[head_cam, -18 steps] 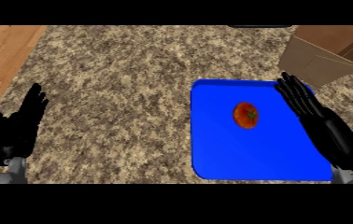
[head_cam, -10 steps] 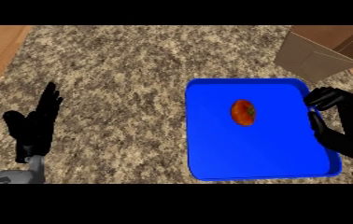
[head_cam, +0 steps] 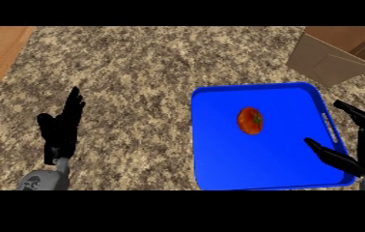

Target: Pick the tomato from the tray and place it in the cardboard box

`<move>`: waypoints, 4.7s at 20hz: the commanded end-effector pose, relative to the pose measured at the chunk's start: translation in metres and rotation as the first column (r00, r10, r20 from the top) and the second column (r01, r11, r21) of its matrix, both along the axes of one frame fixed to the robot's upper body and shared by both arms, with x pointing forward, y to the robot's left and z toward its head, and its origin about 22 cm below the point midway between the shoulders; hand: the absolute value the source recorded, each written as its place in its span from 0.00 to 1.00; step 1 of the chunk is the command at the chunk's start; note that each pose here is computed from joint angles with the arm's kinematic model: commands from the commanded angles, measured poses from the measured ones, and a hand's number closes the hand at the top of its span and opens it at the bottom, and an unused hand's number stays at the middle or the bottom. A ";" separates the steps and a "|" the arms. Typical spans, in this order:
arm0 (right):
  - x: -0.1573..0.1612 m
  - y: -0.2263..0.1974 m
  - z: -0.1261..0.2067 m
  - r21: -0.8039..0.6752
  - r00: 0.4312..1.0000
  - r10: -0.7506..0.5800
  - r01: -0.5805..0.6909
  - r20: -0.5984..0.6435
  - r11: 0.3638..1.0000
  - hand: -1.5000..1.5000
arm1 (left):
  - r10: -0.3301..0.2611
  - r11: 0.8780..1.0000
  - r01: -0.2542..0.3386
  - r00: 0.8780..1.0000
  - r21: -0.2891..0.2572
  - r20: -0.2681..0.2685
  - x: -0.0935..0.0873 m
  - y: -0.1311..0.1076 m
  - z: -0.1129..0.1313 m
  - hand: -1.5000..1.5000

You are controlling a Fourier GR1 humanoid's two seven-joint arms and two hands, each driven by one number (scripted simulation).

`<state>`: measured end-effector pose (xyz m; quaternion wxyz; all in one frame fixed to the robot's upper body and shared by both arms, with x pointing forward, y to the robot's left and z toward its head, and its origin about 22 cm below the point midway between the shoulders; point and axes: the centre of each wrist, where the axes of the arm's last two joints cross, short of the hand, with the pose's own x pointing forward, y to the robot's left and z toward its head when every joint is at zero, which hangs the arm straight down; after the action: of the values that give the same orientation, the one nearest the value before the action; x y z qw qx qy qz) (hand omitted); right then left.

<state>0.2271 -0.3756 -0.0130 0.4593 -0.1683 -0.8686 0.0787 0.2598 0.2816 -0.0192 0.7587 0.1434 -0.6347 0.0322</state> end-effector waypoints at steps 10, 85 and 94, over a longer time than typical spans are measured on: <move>-0.012 -0.029 0.085 -0.275 0.951 0.006 -0.095 -0.308 0.957 0.00 | 0.007 1.000 -0.007 1.000 0.010 -0.012 -0.008 0.001 -0.006 0.50; 0.083 0.161 0.040 -0.512 0.738 -0.202 -0.221 -0.644 0.830 0.00 | -0.014 1.000 0.014 1.000 0.013 -0.002 0.005 0.004 0.006 0.50; 0.088 0.158 0.035 -0.550 0.846 -0.180 -0.151 -0.502 0.821 1.00 | -0.009 1.000 0.009 1.000 0.007 0.000 -0.010 0.004 -0.017 0.50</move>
<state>0.3022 -0.2216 0.0223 0.6355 -0.2552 -0.6174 0.3870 0.2607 0.2790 -0.0257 0.7590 0.1387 -0.6355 0.0285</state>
